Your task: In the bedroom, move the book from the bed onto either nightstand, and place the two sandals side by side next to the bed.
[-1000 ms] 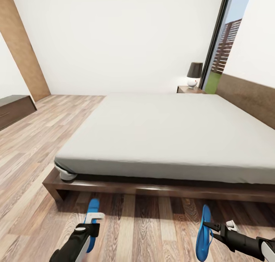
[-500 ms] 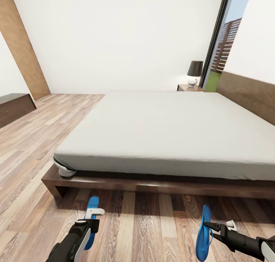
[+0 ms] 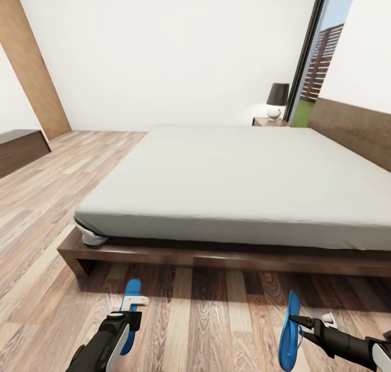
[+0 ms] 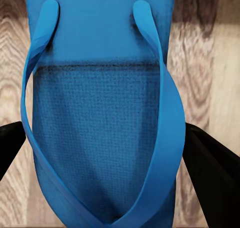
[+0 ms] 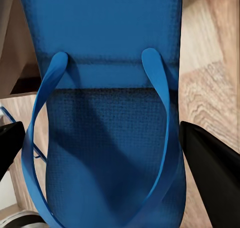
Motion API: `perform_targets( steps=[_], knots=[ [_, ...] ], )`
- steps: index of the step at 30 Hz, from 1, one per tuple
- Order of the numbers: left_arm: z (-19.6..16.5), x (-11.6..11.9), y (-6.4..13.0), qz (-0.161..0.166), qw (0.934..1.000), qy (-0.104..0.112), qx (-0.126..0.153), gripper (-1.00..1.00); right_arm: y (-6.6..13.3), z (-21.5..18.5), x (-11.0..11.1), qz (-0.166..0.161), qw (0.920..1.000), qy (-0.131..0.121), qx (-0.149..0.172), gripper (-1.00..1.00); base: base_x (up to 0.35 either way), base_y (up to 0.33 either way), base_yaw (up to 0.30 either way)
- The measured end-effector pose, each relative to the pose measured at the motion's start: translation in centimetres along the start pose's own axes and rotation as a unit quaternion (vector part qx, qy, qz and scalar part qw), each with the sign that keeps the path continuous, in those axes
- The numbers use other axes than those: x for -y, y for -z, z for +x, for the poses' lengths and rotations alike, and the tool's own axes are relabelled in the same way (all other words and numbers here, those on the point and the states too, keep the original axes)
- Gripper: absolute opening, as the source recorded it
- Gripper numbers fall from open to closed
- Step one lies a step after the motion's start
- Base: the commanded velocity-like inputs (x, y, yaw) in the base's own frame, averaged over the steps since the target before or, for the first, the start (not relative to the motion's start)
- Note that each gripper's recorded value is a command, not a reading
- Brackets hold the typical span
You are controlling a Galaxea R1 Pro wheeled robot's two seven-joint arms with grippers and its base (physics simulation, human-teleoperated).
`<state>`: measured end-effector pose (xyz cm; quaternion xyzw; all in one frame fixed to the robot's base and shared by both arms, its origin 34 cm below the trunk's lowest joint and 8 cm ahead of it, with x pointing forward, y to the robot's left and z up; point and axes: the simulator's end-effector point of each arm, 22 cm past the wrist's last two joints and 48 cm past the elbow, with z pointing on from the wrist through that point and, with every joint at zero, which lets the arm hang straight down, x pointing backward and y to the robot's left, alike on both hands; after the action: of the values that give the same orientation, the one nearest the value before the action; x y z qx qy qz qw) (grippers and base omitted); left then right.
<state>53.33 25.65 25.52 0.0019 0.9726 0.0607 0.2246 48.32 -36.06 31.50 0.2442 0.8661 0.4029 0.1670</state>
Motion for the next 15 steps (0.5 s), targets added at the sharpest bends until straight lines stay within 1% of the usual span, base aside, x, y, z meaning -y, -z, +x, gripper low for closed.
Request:
perform_targets(
  steps=[10, 13, 14, 15],
  knots=[
    [1.8, 0.2, -1.3, 0.001, 0.9998, -0.002, -0.020, -1.00, -0.6, 0.8, 1.6, 0.011, 0.9998, -0.012, -0.011, -1.00, 0.000, 0.000, 0.000],
    [2.4, 0.3, -1.6, 0.001, 0.9996, -0.003, -0.026, -1.00, -0.8, 0.9, 1.8, 0.010, 0.9997, -0.015, -0.013, -1.00, 0.000, 0.000, 0.000],
    [2.5, 0.3, -1.7, 0.001, 0.9996, -0.003, -0.028, -1.00, -0.8, 1.0, 1.6, 0.002, 0.9998, -0.017, -0.014, -1.00, 0.000, 0.000, 0.000],
    [2.7, 0.3, -1.9, 0.001, 0.9995, -0.004, -0.030, -1.00, -0.8, 1.0, 0.6, -0.022, 0.9995, -0.020, -0.013, -1.00, 0.000, 0.000, 0.000]
  ],
)
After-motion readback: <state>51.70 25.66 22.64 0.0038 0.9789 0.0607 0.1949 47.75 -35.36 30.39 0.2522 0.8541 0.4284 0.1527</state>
